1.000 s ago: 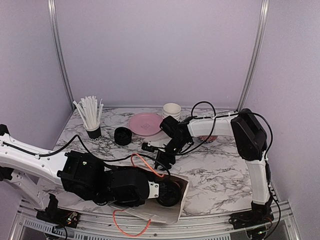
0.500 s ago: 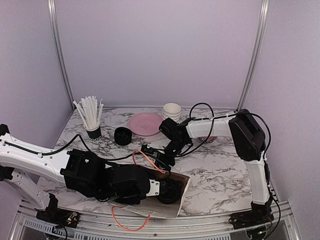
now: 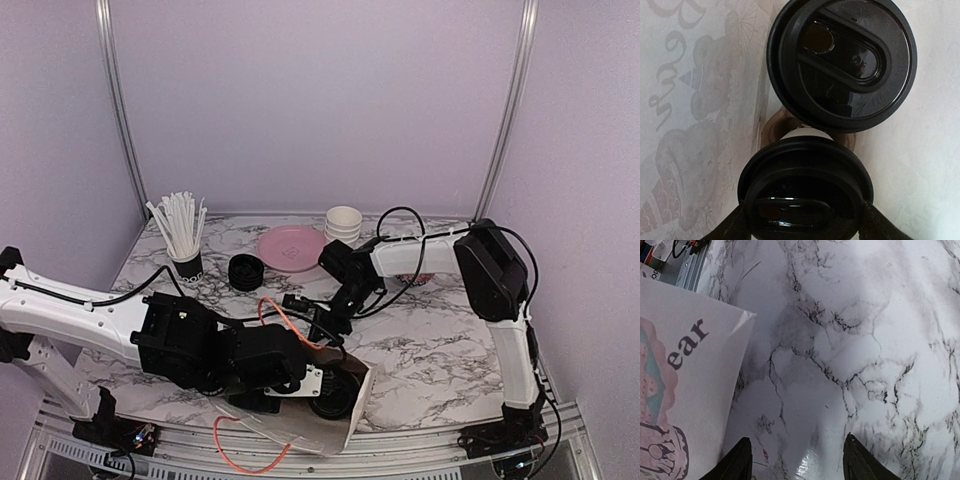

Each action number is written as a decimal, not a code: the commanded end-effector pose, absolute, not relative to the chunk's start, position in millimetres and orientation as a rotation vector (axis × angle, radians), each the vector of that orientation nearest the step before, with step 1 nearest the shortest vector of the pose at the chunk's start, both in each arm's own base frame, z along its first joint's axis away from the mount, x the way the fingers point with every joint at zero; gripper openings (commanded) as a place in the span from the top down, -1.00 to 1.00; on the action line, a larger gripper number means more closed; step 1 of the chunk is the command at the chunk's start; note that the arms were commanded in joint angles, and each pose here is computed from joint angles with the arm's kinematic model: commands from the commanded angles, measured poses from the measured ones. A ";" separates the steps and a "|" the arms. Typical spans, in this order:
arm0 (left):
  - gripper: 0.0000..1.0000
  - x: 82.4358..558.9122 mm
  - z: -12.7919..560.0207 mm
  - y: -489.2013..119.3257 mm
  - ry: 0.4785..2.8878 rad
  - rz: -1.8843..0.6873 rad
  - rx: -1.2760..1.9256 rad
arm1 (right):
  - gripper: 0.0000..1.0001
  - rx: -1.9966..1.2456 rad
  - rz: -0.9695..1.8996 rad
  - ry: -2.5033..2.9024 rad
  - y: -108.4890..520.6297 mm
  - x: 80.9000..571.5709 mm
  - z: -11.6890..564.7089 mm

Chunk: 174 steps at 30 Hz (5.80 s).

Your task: Pack the takeout coffee

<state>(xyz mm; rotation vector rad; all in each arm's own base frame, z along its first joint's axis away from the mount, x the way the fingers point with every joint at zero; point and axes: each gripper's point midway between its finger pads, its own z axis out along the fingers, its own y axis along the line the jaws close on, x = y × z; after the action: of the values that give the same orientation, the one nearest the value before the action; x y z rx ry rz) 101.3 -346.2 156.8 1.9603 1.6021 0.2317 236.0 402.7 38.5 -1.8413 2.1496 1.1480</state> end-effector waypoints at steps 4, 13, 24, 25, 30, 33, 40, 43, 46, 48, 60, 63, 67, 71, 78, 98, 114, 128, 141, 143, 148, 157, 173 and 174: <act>-0.12 89.1 162.5 -343.7 1.697 0.120 2.073 | -0.20 -1.917 1.370 2.068 406.3 207.3 63.7; -0.13 85.5 153.8 -349.5 1.805 0.033 2.085 | -0.30 -1.694 1.055 2.164 346.7 308.3 98.2; -0.12 117.2 124.4 -367.2 1.924 0.040 2.058 | -0.30 -1.491 1.049 2.166 289.8 342.4 136.0; -0.12 123.5 122.0 -369.6 1.936 0.043 2.037 | -0.31 -1.487 1.060 2.161 287.8 339.8 136.5; -0.09 132.6 98.8 -373.2 1.983 0.002 2.007 | -0.31 -1.486 1.110 2.143 279.7 323.2 138.3; -0.08 128.5 91.5 -375.7 1.994 -0.046 1.994 | -0.30 -1.491 1.110 2.142 276.6 315.9 139.9; -0.25 136.0 121.4 -379.0 1.973 -0.038 1.929 | -0.30 -1.491 1.102 2.100 276.2 313.1 161.8; -0.49 134.9 133.2 -376.0 2.028 -0.035 1.901 | -0.31 -1.486 1.116 2.079 277.9 312.9 173.3; -0.79 132.1 143.3 -372.6 2.058 -0.058 1.870 | -0.32 -1.489 1.121 2.061 279.1 313.1 183.1; -0.97 132.3 154.7 -372.9 2.054 -0.083 1.834 | -0.33 -1.489 1.119 2.050 279.9 314.3 189.0; -0.98 145.3 224.9 -388.7 1.950 -0.166 1.698 | -0.34 -1.496 1.094 2.035 280.6 318.7 199.9; -0.98 152.5 241.8 -390.9 1.922 -0.167 1.658 | -0.34 -1.496 1.086 2.023 280.5 318.8 207.1; -0.98 158.6 258.4 -392.1 1.906 -0.190 1.615 | -0.34 -1.488 1.080 2.011 280.8 319.0 214.6; -0.97 163.1 263.1 -389.8 1.898 -0.163 1.593 | -0.34 -1.481 1.083 1.979 282.0 318.0 230.4; -0.96 153.7 342.6 -388.8 1.788 -0.356 1.460 | -0.33 -1.531 1.127 1.726 296.4 293.9 309.5; -0.96 161.8 483.6 -308.7 1.615 -0.517 0.913 | -0.27 -1.963 1.141 1.340 397.1 181.0 331.8; -0.97 208.3 465.4 -239.3 1.620 -0.258 0.586 | 1.00 -1.725 1.116 1.380 389.6 232.9 370.5; -0.97 226.8 436.9 -247.6 1.661 -0.211 0.611 | 0.98 -1.863 1.276 1.304 356.0 167.2 352.1; -0.98 255.3 408.8 -235.3 1.733 -0.063 0.523 | 1.00 -2.130 1.364 1.254 331.7 73.3 307.5; -0.98 257.8 409.8 -235.8 1.735 -0.073 0.514 | 1.00 -2.132 1.379 1.244 328.5 67.8 311.2; -0.97 265.7 406.7 -241.2 1.746 -0.079 0.522 | 1.00 -2.149 1.396 1.235 324.9 57.4 309.4; -0.98 281.3 398.2 -236.1 1.780 -0.036 0.520 | 1.00 -2.012 1.337 1.273 340.8 92.6 331.3; -0.97 299.1 375.4 -178.7 1.941 0.076 0.330 | 0.97 -1.529 1.204 1.642 376.5 276.0 328.1; -0.98 301.9 373.3 -172.0 1.957 0.103 0.307 | 0.97 -1.506 1.200 1.656 377.1 287.1 326.7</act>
<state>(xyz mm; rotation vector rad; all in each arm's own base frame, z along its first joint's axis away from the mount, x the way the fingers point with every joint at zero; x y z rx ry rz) 297.5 -202.8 372.1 0.4325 1.8948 0.0254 237.2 370.6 323.9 -1.6420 1.5861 1.2452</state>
